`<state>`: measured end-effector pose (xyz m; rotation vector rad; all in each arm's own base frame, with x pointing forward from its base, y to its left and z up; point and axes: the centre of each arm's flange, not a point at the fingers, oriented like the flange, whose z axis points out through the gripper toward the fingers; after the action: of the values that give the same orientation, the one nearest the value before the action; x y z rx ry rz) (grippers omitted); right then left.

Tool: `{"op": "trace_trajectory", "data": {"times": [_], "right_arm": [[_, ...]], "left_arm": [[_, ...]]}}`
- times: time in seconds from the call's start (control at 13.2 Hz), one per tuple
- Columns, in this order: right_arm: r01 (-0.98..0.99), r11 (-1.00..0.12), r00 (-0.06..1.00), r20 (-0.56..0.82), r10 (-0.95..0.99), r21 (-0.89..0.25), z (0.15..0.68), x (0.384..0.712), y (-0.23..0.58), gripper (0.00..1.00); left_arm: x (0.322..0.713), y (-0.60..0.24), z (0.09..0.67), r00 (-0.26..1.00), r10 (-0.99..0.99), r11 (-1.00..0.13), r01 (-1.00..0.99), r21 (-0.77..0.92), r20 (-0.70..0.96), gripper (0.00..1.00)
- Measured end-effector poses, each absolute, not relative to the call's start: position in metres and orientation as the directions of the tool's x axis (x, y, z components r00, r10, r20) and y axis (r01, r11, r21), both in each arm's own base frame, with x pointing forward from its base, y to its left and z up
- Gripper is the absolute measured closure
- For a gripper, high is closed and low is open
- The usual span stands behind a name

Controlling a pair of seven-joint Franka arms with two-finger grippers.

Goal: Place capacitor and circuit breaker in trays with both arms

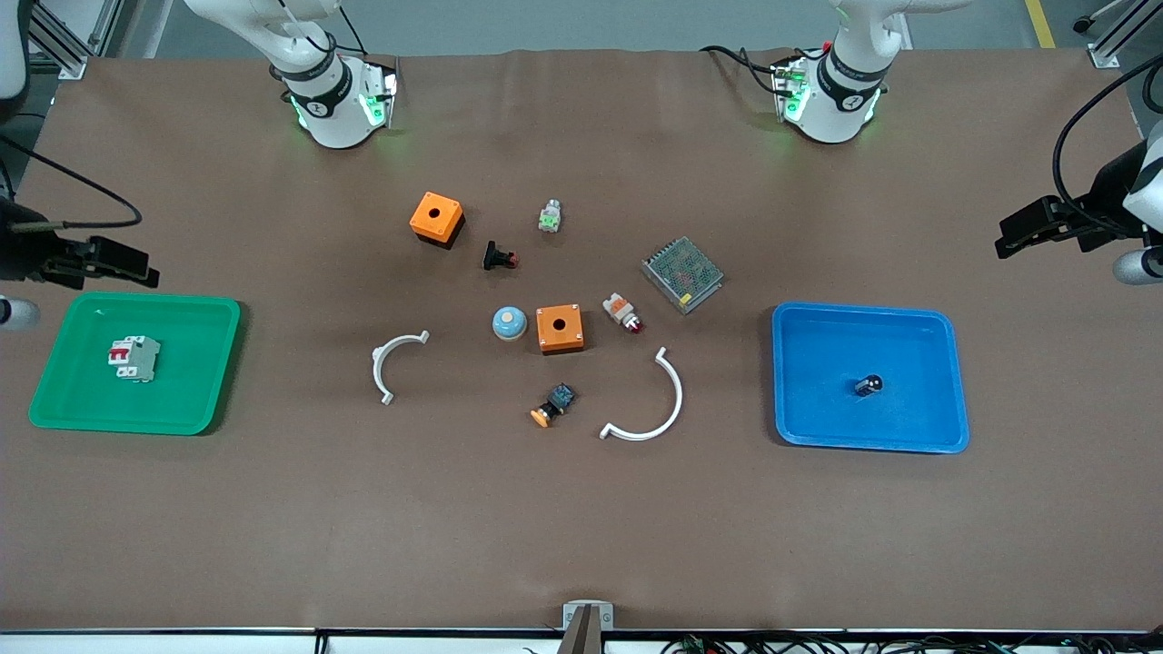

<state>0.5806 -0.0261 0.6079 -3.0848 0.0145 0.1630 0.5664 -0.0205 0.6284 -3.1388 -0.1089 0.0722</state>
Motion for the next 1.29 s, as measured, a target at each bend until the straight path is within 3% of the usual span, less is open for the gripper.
{"op": "trace_trajectory", "data": {"times": [0.3,1.29], "right_arm": [[-0.014,-0.998,0.995,-0.096,-0.009,-0.057,0.629,0.548,-0.028,0.0],[-0.018,-0.999,0.998,-0.062,-0.016,-0.033,0.633,0.518,-0.033,0.0]], "left_arm": [[0.551,-0.025,0.637,0.998,0.062,-0.998,0.062,0.003,0.023,0.0],[0.555,-0.021,0.637,0.998,0.068,-0.998,0.068,0.003,0.017,0.0]]}}
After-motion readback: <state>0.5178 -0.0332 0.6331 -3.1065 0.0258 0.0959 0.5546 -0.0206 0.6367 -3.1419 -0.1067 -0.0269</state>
